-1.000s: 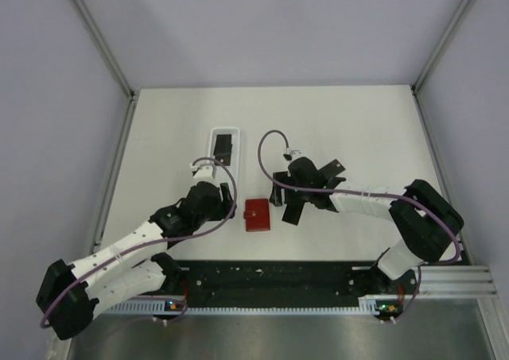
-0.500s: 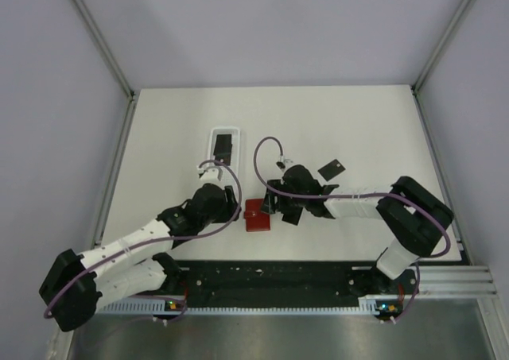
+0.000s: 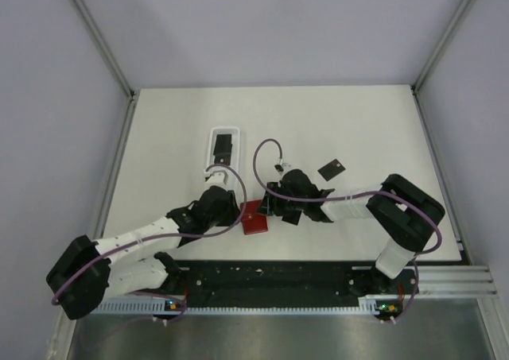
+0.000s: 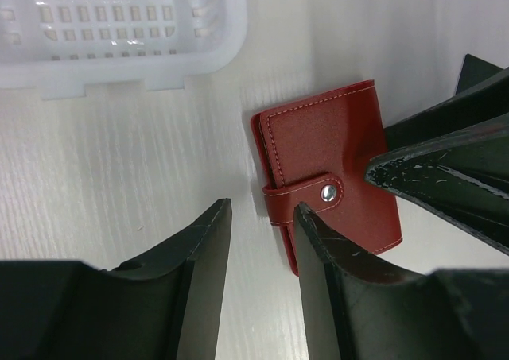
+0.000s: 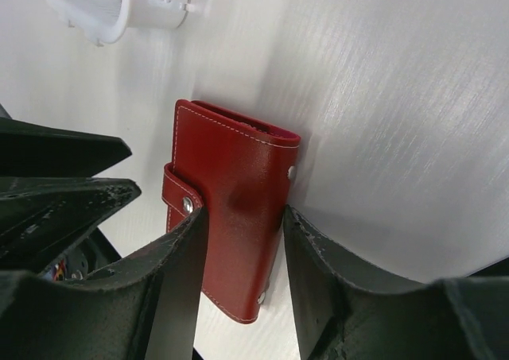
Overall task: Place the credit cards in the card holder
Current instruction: Pick up the card holder from the center of the board.
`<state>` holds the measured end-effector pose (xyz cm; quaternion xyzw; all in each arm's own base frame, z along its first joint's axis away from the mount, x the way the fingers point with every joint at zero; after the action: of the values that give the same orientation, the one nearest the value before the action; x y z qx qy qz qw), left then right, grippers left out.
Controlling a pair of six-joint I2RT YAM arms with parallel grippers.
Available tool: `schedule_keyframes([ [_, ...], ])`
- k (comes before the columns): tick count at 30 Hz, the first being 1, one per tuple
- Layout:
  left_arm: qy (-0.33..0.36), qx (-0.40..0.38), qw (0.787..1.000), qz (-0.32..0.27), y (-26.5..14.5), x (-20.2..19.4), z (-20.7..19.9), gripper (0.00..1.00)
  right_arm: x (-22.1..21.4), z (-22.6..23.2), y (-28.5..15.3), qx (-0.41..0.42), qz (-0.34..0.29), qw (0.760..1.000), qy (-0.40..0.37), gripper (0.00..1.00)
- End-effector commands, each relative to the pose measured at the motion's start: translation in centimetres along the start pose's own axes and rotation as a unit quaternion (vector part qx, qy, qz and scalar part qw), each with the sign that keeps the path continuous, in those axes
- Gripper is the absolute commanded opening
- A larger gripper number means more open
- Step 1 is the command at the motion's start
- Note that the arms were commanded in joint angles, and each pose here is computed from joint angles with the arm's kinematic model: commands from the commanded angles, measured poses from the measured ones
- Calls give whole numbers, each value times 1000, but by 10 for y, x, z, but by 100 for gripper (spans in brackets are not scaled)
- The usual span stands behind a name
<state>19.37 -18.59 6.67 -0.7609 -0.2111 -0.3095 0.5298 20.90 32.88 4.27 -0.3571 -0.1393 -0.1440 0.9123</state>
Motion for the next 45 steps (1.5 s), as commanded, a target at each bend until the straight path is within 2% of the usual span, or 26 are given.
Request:
schedule_keyframes([
  [1,-8,-20,1000,-6,9,0,-10,42,-22,-21,4,-28,27,999,12,43],
  [9,-4,-22,999,28,21,-20,-13,35,-28,-23,3,-23,35,999,15,43],
  [12,-7,-34,999,19,23,-17,-20,33,-31,-26,3,-24,40,999,16,40],
  [17,-7,-35,999,18,23,-18,-23,30,-34,-28,5,-21,45,999,17,27],
  [19,-7,-37,999,17,21,-18,-23,28,-33,-25,5,-15,43,999,16,19],
  [22,-9,-36,999,13,19,-17,-22,26,-30,-20,4,-6,40,999,13,1],
  [25,-10,-28,1000,6,9,-10,-19,26,-24,-14,-3,-4,28,1000,1,0],
  [29,-17,-31,999,-35,-16,15,-20,33,-11,-5,-19,-9,12,999,-41,0],
  [32,-16,-35,997,-72,-37,36,-20,48,-1,7,-36,-16,14,995,-98,0],
  [34,-6,-50,994,-99,-50,49,-23,54,1,16,-46,-6,34,988,-154,0],
  [39,59,-133,978,-149,-72,66,-44,61,-8,35,-72,53,90,964,-246,0],
  [45,112,-232,951,-170,-89,67,-72,65,-12,56,-100,169,131,941,-261,0],
])
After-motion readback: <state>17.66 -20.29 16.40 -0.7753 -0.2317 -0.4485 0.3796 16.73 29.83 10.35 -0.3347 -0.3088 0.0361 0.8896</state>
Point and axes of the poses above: each gripper's point midway between its finger pads, its own y axis out along the fingers, its own z axis along the line the jaws close on, x = y × z, the point moved 2 cm from there along -y, back along the fingers, and after that the axes turned 10 degrees about y, right-handed, at the moved point
